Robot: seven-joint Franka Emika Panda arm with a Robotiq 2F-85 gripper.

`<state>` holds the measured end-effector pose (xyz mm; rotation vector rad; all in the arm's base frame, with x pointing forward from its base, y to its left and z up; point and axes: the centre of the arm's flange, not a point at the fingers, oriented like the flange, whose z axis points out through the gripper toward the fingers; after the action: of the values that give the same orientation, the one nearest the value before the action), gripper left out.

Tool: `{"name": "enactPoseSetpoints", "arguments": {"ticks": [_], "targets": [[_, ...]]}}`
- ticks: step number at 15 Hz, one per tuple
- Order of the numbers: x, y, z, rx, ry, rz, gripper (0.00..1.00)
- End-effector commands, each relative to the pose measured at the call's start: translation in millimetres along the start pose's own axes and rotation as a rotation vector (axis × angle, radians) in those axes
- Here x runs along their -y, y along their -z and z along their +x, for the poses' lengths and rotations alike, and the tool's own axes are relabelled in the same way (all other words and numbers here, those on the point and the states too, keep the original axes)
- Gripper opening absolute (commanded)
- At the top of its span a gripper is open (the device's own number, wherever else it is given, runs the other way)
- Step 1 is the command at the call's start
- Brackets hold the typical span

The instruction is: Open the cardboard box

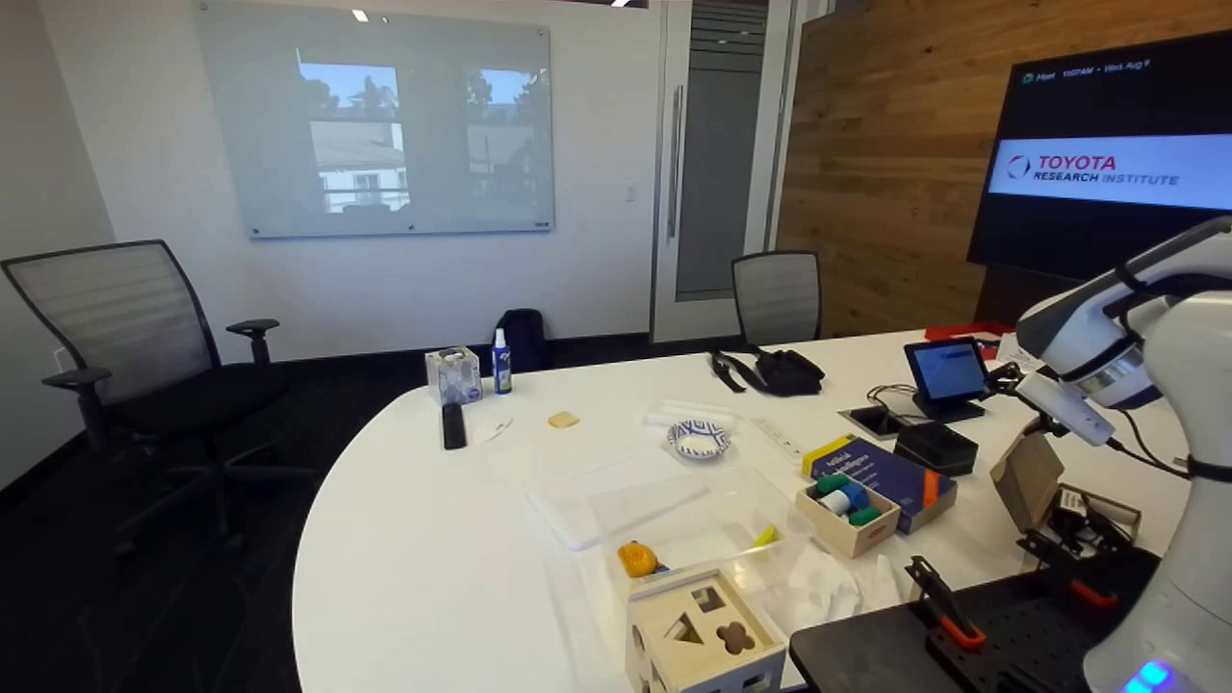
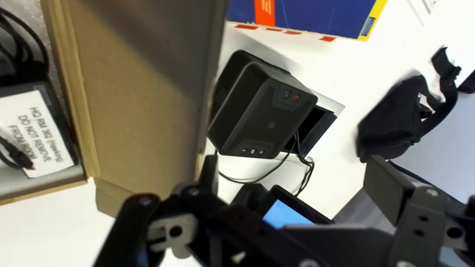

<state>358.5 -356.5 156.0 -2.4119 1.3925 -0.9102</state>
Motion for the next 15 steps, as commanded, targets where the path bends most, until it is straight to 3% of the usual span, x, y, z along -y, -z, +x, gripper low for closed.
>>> {"name": "enactPoseSetpoints", "arguments": {"ticks": [1,8,15], "targets": [[20.3,30.7,-11.2,-0.021,-0.021,0.026,1.0],[44.0,93.0,6.3,0.045,0.103,-0.01,1.0],[45.4,122.7,20.1,0.25,0.251,-0.086,1.0]]}}
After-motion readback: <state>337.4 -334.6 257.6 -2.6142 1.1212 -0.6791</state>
